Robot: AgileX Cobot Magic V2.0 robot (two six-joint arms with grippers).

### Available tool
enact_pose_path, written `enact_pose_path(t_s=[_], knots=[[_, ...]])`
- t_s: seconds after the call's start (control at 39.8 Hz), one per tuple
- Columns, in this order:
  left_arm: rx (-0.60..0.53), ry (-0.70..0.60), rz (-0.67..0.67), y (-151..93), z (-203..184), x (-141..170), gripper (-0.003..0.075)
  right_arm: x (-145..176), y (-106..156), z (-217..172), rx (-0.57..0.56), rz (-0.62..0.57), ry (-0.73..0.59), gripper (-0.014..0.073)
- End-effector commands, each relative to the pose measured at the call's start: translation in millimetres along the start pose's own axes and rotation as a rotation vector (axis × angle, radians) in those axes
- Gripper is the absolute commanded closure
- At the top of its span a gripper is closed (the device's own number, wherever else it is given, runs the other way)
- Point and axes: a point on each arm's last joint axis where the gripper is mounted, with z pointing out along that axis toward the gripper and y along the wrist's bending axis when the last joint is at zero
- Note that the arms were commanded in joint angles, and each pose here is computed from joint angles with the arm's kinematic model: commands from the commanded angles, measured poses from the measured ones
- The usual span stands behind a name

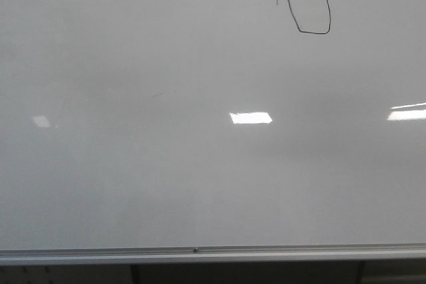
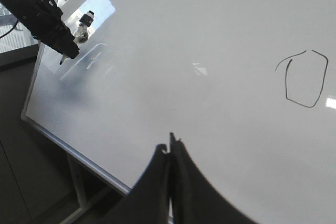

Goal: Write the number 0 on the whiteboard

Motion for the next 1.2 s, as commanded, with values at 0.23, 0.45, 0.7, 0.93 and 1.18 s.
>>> enact_pose_path(t_s=[0.23,0.45,0.7,0.93,1.18], knots=[[-0.073,-0.19,-0.082,33,15,-39,0.0739,-12,-2,-1,0.033,0.013,-0.066,0.0664],[-0.052,-0.216,-0.082,28,35,-47,0.0739,-12,-2,-1,0.032,0.013,-0.066,0.0664],[-0.036,-0.135,-0.097,29,57,-51,0.0738,-12,-3,-1,0.035,0.013,-0.068,0.0664],[-0.034,-0.121,-0.099,29,62,-51,0.0619,-12,-3,-1,0.035,0.013,-0.068,0.0664],[-0.034,-0.121,-0.099,29,62,-51,0.0187,-13,-3,-1,0.043,0.014,-0.076,0.0664]])
